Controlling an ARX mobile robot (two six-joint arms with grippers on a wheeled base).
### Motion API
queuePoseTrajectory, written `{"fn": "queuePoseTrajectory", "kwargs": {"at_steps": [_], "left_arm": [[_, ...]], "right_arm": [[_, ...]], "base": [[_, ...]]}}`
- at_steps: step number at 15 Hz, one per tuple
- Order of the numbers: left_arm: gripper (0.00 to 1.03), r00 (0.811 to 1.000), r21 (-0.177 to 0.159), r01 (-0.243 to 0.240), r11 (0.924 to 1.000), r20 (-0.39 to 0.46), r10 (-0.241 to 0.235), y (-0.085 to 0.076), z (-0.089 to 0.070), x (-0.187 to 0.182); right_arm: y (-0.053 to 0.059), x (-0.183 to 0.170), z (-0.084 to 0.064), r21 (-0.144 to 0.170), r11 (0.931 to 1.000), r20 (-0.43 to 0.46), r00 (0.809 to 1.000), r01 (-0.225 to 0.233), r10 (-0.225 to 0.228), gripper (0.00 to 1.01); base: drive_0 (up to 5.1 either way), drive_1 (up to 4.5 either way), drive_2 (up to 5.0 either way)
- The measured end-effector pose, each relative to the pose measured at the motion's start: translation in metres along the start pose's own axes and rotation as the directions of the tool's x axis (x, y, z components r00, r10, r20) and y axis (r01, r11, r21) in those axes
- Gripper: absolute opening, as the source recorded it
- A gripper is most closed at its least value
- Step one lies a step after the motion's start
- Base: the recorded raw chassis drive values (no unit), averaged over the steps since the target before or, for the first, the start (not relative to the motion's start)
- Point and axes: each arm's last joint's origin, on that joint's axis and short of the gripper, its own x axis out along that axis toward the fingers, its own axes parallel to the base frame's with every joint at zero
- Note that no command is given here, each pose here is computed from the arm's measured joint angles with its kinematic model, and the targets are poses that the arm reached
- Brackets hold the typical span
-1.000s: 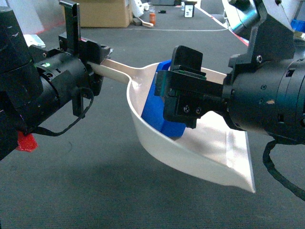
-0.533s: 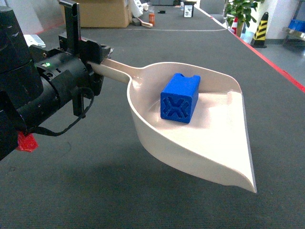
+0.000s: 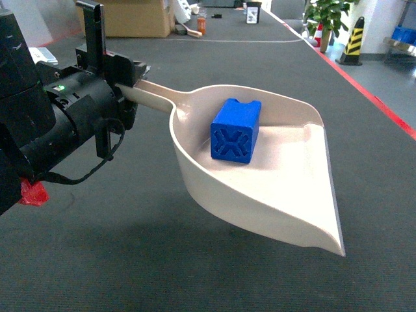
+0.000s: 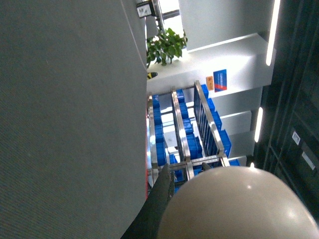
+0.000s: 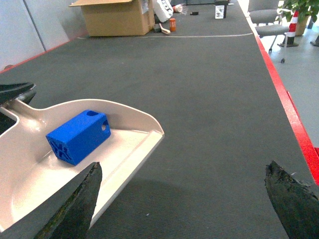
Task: Place part in tray to right shelf
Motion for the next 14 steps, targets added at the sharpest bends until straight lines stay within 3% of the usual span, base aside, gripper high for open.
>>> {"fn": "queuePoseTrajectory", "kwargs": {"at_steps": [14], "left_arm": [[0.12, 1.000, -0.002, 0.004, 1.0000, -0.011, -0.004, -0.0007, -0.0030, -0.0002]], "right_arm": [[-0.0002, 0.0000, -0.0001, 0.000, 1.0000, -0.001, 1.000, 0.002, -0.002, 0.98]], "base": [[5.1, -2.40, -2.4]]}}
